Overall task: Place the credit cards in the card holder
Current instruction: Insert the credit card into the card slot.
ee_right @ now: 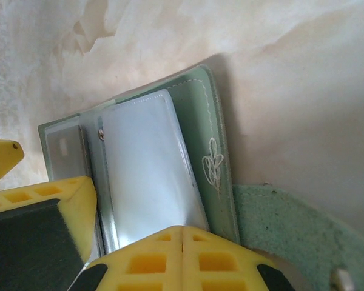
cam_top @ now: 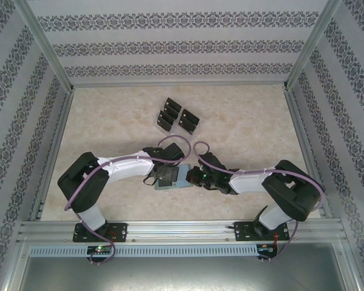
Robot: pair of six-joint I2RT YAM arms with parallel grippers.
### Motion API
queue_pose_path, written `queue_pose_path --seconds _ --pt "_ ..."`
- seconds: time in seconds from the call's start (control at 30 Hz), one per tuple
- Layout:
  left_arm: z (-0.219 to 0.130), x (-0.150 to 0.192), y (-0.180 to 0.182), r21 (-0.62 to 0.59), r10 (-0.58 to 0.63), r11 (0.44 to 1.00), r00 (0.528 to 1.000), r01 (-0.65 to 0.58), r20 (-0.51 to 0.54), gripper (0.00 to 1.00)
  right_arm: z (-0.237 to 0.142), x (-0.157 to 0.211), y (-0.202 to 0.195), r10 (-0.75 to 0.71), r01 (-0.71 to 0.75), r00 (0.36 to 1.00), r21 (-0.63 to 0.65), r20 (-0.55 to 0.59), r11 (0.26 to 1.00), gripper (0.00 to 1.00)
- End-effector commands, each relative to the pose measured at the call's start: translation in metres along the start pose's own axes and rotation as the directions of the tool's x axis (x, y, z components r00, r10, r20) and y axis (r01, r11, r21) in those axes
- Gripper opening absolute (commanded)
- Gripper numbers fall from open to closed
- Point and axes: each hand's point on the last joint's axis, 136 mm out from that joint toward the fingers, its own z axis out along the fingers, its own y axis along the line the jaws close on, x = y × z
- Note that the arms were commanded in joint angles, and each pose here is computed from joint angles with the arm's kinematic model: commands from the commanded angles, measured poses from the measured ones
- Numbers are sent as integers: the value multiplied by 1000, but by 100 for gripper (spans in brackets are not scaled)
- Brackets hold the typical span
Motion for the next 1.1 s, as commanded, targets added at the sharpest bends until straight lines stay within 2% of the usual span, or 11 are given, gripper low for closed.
queue_pose_path --seconds 0.0,0.17,0.33,0.43,0.7,1.07 --pt "-16 -11 5 18 -17 1000 999 16 35 100 -5 -6 15 -47 47 999 -22 -2 999 0" --pt "-31 -22 18 51 -82 996 994 79 74 100 -21 -16 38 -103 104 995 -33 14 994 19" --pt "-32 -12 43 29 -106 994 992 105 65 100 -28 -19 38 -138 138 990 22 -2 990 40" --pt "-29 -1 55 17 -116 993 992 115 47 100 -26 -18 34 -161 163 986 60 -33 985 47" --pt "-12 27 72 -18 -123 992 992 124 11 100 -12 -7 29 -186 195 977 86 -109 977 47" --pt "4 35 71 -15 -130 991 991 130 -11 100 0 -4 24 -180 195 974 112 -136 974 46"
